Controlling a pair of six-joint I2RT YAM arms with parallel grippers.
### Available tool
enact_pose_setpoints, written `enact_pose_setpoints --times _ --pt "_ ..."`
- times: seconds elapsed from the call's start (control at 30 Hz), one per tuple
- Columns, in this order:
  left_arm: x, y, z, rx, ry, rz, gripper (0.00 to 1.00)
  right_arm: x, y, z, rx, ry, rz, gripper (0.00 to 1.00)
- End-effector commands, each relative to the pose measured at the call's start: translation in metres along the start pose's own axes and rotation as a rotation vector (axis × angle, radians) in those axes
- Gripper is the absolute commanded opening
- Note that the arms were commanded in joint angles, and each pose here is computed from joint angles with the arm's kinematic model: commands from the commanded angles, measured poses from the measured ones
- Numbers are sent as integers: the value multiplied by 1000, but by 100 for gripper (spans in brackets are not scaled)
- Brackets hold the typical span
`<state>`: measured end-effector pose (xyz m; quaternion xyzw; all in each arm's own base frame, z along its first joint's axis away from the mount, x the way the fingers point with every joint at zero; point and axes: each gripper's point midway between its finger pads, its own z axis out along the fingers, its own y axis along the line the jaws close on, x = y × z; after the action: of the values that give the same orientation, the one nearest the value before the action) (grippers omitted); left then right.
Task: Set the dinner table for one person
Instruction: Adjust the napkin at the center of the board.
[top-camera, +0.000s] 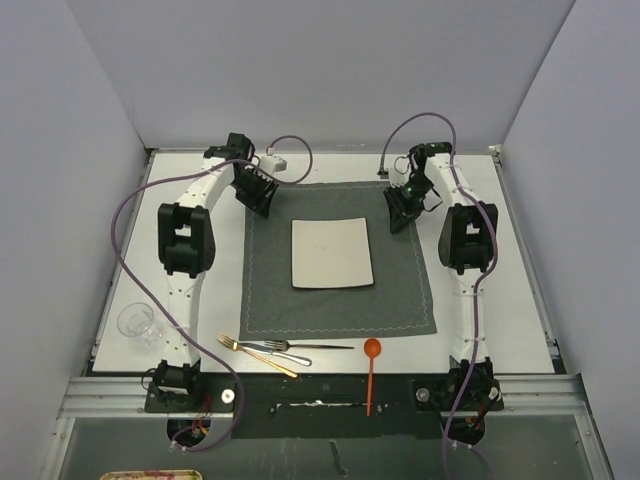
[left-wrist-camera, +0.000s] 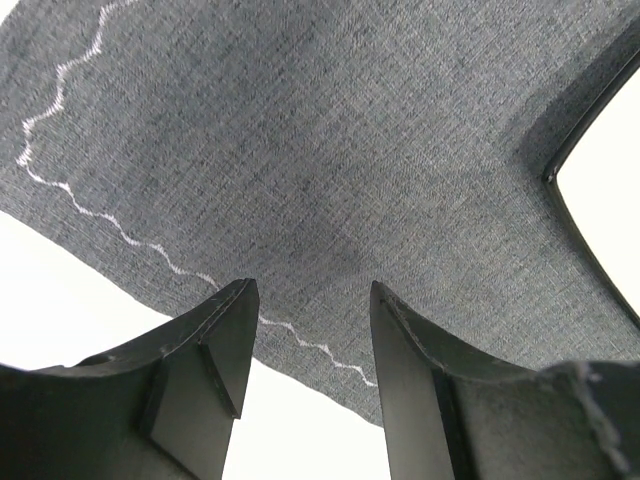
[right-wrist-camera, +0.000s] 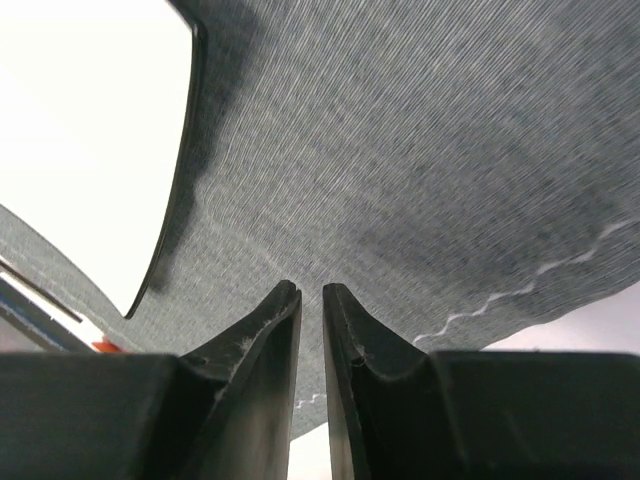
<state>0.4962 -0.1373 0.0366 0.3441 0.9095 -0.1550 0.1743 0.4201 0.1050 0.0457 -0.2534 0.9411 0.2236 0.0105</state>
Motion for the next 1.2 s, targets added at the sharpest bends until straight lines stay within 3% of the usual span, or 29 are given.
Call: enact_pose_setpoints --times 0.0,0.5,0.77,1.17 --pt "-29 1 0 -41 -77 69 47 -23 -4 -2 6 -61 -39 18" --pt "-29 0 17 -83 -30 115 47 -49 -15 21 89 -89 -133 11" --pt "-14 14 32 -111 45 124 47 -41 -35 26 203 -22 -107 10" --pt "-13 35 32 -173 44 166 47 -24 -51 27 276 25 -71 10"
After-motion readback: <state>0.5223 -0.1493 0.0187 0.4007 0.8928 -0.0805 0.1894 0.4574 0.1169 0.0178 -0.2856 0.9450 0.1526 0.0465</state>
